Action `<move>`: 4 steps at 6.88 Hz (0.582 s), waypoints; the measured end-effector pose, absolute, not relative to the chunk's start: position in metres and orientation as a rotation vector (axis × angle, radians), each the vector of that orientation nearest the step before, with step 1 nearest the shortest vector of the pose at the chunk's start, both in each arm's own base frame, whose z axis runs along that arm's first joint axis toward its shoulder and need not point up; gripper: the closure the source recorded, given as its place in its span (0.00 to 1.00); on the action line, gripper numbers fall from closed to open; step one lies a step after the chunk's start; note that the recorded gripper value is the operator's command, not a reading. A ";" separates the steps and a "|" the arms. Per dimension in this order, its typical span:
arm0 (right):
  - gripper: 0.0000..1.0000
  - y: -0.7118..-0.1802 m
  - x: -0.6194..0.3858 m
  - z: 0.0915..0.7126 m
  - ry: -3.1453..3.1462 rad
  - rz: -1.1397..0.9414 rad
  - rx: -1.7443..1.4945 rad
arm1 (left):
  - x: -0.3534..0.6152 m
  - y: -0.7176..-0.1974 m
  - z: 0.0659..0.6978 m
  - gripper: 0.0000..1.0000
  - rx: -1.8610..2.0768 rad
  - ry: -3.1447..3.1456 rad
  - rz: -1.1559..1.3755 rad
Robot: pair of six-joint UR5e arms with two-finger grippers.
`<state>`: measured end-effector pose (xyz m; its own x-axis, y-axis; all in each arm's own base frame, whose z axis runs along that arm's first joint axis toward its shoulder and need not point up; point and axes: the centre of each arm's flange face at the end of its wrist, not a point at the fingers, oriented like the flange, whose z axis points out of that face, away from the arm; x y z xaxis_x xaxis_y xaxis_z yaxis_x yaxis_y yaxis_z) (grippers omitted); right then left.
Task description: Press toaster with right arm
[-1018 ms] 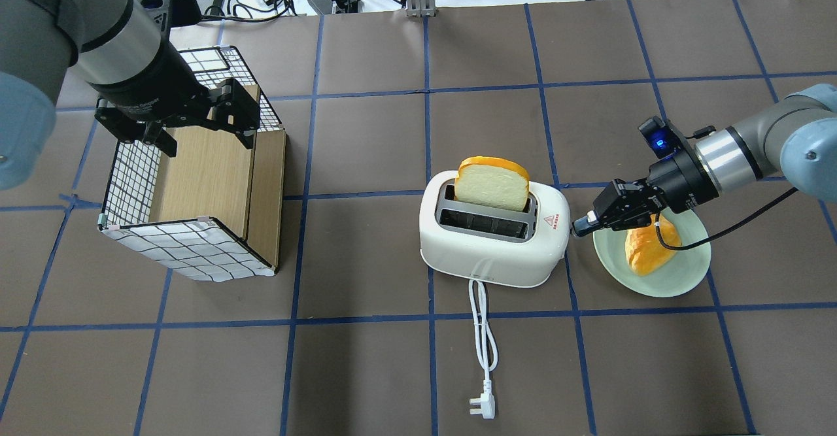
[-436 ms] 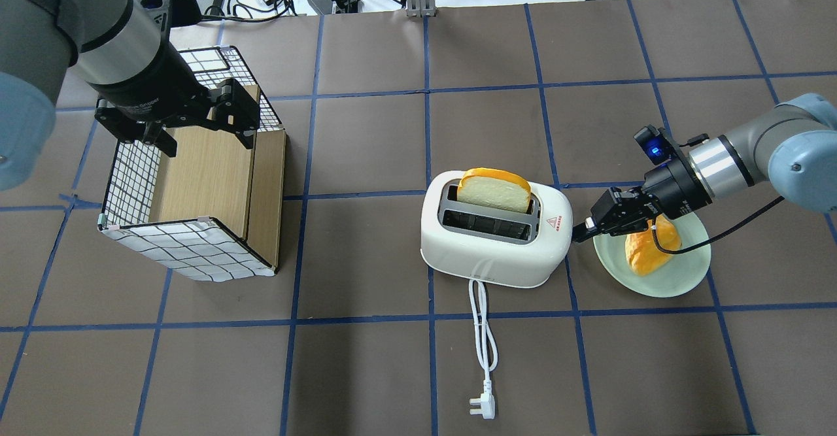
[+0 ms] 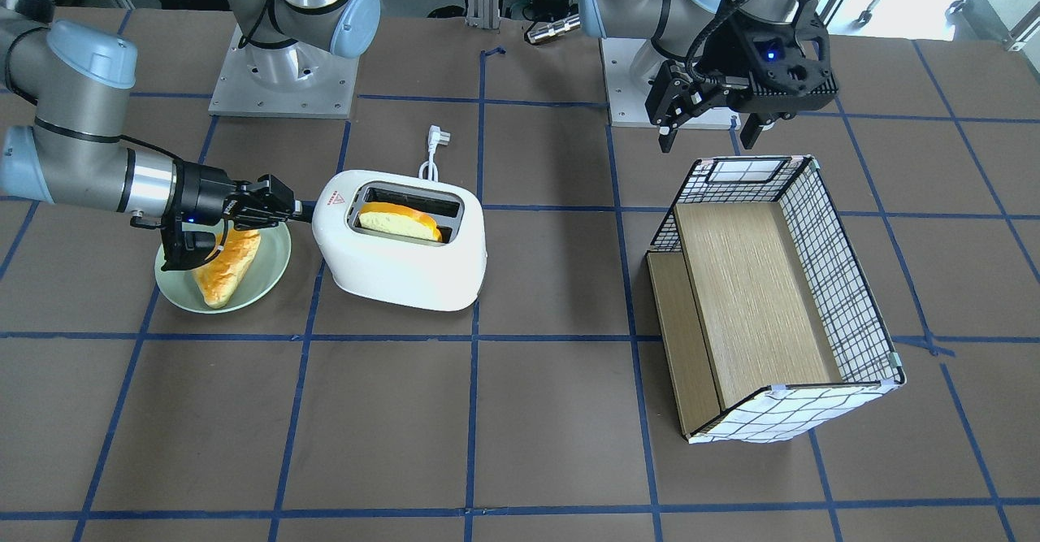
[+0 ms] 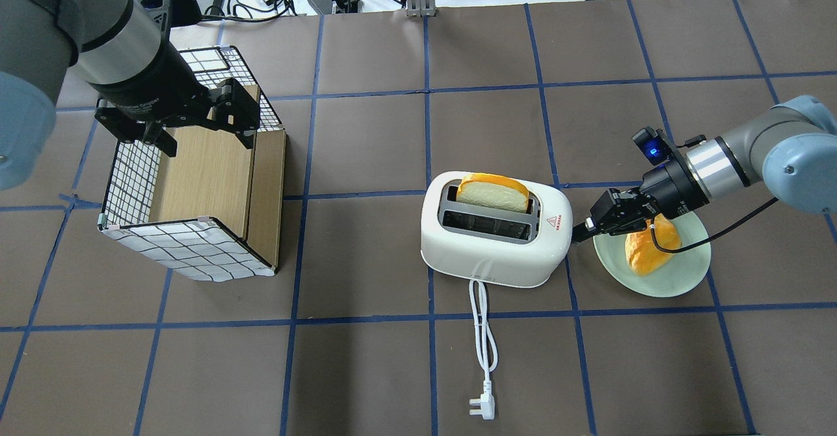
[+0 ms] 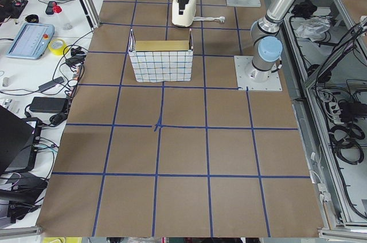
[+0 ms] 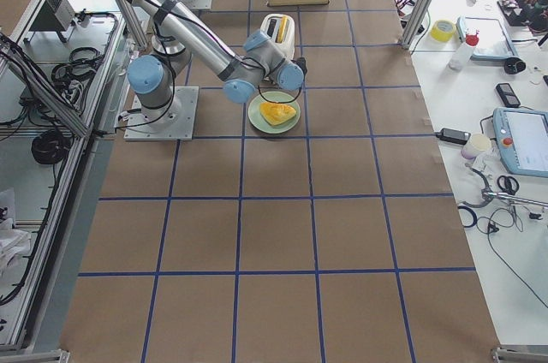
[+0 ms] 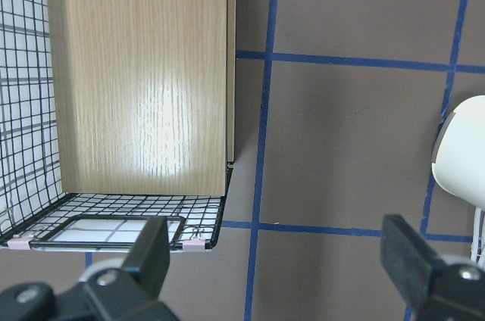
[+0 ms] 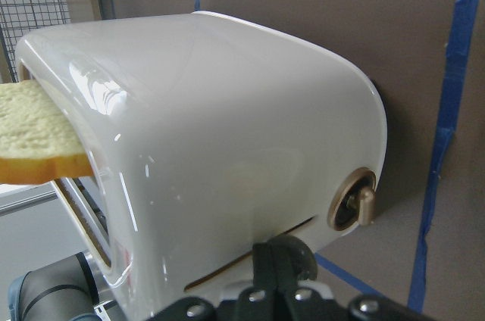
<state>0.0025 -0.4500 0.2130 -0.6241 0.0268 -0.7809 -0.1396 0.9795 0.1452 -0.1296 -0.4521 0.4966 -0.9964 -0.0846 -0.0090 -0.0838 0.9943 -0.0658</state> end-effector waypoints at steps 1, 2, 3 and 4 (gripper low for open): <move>1.00 -0.450 0.002 0.209 2.239 0.243 -0.083 | -0.130 -0.452 0.497 0.00 -0.132 3.125 -0.102; 1.00 -0.448 0.003 0.205 2.244 0.240 -0.087 | -0.130 -0.452 0.497 0.00 -0.132 3.125 -0.103; 1.00 -0.445 0.004 0.200 2.251 0.232 -0.091 | -0.130 -0.452 0.497 0.00 -0.132 3.125 -0.103; 1.00 -0.444 0.004 0.199 2.256 0.229 -0.088 | -0.130 -0.452 0.497 0.00 -0.132 3.125 -0.102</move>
